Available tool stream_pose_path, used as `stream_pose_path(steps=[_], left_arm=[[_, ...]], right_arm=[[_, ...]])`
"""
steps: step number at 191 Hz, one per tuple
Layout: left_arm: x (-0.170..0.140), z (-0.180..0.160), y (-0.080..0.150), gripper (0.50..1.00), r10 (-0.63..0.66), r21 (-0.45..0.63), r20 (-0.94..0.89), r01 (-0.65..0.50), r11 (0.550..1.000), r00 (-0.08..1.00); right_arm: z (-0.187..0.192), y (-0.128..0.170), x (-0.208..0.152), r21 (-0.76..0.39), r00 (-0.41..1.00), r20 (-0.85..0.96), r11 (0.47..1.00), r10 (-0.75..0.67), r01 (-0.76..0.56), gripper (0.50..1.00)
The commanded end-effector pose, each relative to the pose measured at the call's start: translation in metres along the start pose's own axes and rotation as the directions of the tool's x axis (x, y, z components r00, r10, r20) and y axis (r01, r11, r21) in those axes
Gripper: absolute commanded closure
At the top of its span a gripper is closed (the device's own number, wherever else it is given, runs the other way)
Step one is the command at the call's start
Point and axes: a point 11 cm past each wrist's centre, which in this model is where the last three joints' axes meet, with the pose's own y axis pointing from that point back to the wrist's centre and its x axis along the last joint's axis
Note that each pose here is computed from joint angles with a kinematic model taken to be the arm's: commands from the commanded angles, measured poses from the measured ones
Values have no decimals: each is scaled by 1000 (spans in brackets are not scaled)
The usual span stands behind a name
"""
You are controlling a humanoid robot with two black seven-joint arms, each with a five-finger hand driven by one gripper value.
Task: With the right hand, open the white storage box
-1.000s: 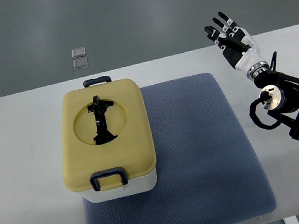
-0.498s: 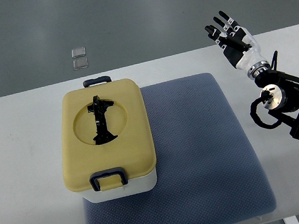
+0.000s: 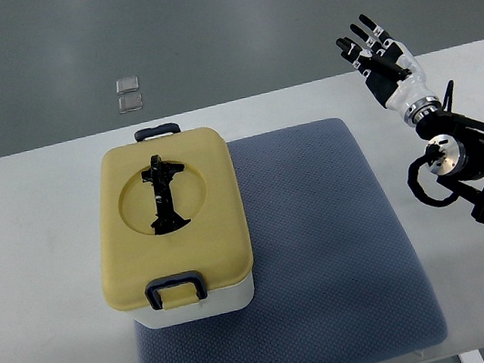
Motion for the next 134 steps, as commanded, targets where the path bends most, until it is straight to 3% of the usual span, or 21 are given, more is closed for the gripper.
stream_pose_path(steps=[1, 134], left_arm=[[0, 0, 0, 500, 0, 0, 0, 0, 1000, 1000], [0, 0, 0, 500, 0, 0, -2, 0, 1000, 1000]], right_arm=[[-7, -2, 2, 20, 1000, 13, 1000, 7, -7, 570], [-22, -4, 5, 34, 1000, -26, 999, -8, 9, 570]])
